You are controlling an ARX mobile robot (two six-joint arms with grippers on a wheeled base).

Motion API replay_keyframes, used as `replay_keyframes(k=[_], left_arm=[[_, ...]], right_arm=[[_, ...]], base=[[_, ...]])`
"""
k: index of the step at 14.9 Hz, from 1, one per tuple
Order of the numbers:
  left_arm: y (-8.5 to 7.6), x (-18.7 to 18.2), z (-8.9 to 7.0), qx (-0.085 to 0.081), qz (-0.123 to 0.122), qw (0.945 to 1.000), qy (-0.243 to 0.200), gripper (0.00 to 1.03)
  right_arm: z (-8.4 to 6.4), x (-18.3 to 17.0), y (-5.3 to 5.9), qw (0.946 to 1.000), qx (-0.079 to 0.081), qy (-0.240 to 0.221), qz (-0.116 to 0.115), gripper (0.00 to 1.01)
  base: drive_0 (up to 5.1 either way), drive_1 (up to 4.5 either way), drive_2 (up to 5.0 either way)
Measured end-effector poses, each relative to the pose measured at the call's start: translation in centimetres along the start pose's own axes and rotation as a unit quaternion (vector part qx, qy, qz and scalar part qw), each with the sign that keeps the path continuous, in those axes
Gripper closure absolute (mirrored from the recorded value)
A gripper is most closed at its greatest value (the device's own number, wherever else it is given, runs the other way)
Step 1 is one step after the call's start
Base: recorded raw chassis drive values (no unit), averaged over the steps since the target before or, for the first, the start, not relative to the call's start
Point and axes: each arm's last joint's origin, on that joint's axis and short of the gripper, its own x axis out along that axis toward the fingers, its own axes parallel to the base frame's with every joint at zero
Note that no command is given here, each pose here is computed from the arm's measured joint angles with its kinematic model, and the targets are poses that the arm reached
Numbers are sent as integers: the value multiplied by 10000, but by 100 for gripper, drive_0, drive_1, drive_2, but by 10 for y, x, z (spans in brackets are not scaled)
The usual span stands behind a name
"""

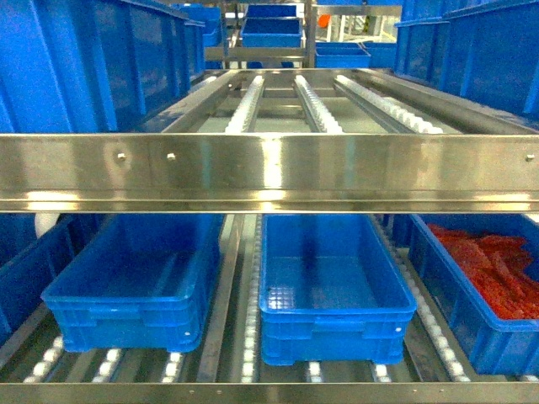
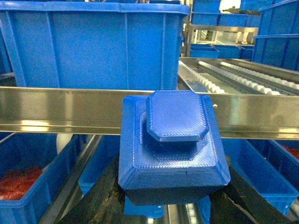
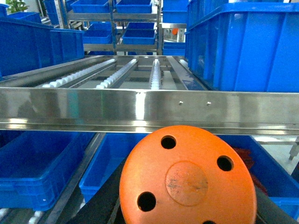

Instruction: Sort blue parts and orange caps into right shelf containers

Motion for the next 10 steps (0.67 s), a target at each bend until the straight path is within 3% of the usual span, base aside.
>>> replay_keyframes(k=[6, 10], left_arm=[[0, 0, 0, 0, -2, 10000, -4, 62], [0, 0, 0, 0, 17, 10000, -2, 62]], right_arm=[[0, 0, 0, 10000, 0, 10, 0, 57], [0, 0, 0, 10000, 0, 15, 19, 57]], base=[[-497, 248, 248], [0, 0, 0]])
